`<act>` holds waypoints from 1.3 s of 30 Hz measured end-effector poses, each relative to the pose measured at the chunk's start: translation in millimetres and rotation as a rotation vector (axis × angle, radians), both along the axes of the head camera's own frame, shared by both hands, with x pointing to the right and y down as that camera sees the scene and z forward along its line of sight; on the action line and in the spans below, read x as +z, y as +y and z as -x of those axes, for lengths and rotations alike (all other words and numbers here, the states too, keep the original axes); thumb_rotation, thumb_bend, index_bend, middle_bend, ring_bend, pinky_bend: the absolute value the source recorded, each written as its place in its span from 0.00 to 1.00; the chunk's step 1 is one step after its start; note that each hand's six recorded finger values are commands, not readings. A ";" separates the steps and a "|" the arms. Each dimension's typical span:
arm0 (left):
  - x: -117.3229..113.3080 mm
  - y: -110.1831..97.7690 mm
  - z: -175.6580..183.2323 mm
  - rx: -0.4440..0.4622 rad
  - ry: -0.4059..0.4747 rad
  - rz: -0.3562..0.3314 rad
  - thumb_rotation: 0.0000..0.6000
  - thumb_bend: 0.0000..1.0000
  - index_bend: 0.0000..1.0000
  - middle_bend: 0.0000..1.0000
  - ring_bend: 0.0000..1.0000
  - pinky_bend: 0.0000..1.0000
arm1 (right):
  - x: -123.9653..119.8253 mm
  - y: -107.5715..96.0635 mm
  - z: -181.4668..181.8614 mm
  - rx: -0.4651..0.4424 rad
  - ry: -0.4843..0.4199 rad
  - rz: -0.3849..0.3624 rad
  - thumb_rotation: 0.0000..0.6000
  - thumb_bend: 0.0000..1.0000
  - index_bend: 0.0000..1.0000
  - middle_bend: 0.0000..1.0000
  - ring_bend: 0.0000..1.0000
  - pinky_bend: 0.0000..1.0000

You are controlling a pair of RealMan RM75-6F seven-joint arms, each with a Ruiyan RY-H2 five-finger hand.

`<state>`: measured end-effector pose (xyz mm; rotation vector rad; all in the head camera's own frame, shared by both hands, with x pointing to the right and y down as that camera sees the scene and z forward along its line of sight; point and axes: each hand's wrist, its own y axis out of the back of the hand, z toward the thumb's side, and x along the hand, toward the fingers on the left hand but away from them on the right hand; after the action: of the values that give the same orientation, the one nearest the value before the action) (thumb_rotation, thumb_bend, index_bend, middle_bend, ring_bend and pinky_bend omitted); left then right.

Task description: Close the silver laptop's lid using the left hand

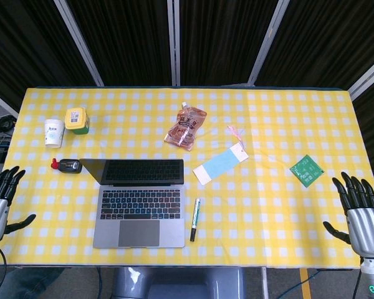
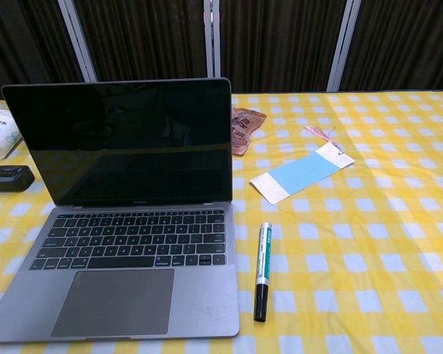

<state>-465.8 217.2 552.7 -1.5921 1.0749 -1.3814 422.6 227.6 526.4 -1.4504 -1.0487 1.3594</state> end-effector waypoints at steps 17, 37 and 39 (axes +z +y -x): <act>8.8 -38.6 -42.4 0.052 0.093 0.080 1.00 1.00 0.00 0.00 0.00 0.00 | 4.2 -2.1 -5.7 0.029 0.017 0.033 1.00 0.00 0.00 0.00 0.00 0.00; 29.4 -157.5 -190.8 0.310 0.223 0.283 1.00 1.00 0.23 0.20 0.26 0.29 | 19.2 -6.7 -17.8 0.075 0.075 0.077 1.00 0.00 0.00 0.00 0.00 0.00; 33.3 -159.6 -193.4 0.306 0.230 0.301 1.00 1.00 0.24 0.23 0.29 0.31 | 19.0 -7.1 -18.3 0.077 0.077 0.076 1.00 0.00 0.00 0.00 0.00 0.00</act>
<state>-272.4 57.7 586.0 -2.0788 0.7300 -1.2137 441.0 220.5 545.4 -1.4131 -1.0222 1.5126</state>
